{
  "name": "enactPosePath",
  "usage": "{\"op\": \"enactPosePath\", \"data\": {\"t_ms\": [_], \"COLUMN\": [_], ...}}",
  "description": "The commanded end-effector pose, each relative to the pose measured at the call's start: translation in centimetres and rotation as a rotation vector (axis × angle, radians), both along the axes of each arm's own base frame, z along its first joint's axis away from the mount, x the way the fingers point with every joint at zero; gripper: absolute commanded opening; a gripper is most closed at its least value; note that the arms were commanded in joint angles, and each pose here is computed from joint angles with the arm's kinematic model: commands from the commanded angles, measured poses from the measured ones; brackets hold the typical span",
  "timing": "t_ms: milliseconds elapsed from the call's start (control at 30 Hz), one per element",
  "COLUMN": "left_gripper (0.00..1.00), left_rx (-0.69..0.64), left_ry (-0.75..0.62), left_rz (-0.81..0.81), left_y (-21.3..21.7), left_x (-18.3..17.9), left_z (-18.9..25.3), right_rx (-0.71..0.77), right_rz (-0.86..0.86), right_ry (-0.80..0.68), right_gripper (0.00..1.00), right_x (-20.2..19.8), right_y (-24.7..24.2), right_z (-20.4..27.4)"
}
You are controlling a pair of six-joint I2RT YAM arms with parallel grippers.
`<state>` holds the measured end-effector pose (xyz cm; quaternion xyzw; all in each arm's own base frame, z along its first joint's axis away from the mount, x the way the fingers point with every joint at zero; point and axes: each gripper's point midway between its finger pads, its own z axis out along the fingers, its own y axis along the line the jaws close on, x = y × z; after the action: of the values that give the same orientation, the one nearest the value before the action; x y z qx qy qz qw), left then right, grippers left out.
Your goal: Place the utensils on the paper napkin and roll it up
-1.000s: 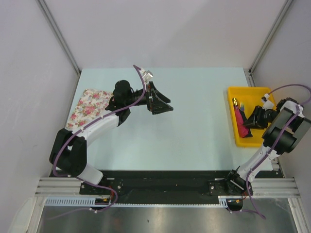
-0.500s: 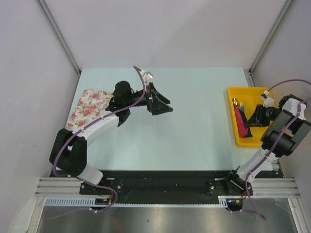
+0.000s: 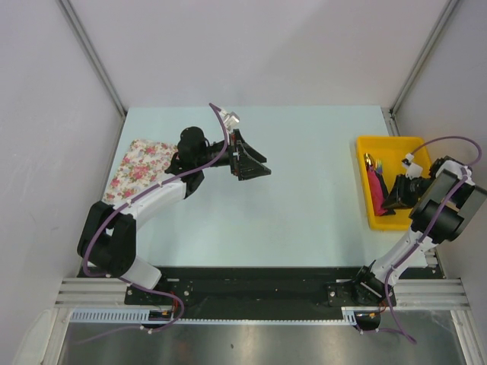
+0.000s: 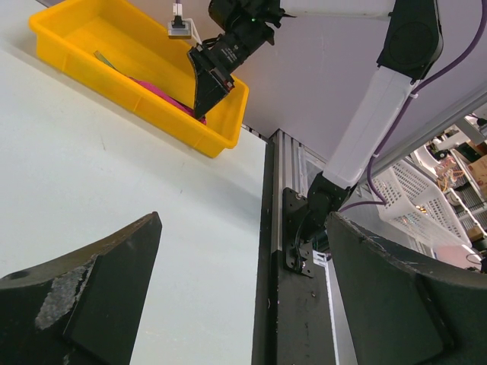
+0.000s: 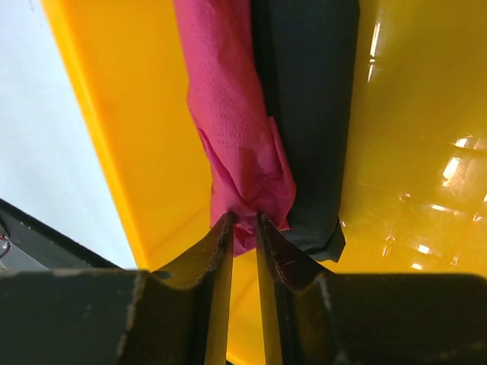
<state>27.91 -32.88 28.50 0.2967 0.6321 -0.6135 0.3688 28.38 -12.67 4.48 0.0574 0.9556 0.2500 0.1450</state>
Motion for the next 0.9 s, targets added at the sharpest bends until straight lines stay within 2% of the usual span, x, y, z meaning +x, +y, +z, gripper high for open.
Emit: {"op": "enactPosePath", "data": {"t_ms": [0, 200, 333, 667, 833, 867], "left_gripper": [0.95, 0.95, 0.96, 1.00, 1.00, 1.00], "left_rx": [-0.027, -0.016, 0.006, 0.097, 0.179, 0.231], "left_ry": [-0.058, -0.049, -0.026, -0.032, -0.002, 0.076], "left_rz": [-0.006, 0.010, 0.045, 0.179, 0.286, 0.301], "left_y": [0.1, 0.1, 0.5, 3.7, 6.8, 7.5], "left_x": [-0.5, -0.1, 0.6, 3.8, 6.4, 6.5], "left_z": [1.5, 1.3, 0.7, 0.9, 0.8, -0.7], "right_rx": [-0.077, -0.108, -0.124, -0.157, -0.135, -0.129], "right_rz": [-0.004, -0.017, -0.030, -0.027, 0.031, 0.033], "right_ry": [0.023, 0.040, -0.001, -0.219, -0.349, -0.372], "right_gripper": [0.23, 0.22, 0.24, 0.29, 0.32, 0.33], "right_x": [0.1, 0.1, 1.0, 4.1, 6.0, 6.5], "right_y": [-1.2, -1.6, -2.6, -4.3, -1.7, -1.0], "right_z": [-1.9, -3.0, -1.6, 8.6, 13.7, 14.8]}}
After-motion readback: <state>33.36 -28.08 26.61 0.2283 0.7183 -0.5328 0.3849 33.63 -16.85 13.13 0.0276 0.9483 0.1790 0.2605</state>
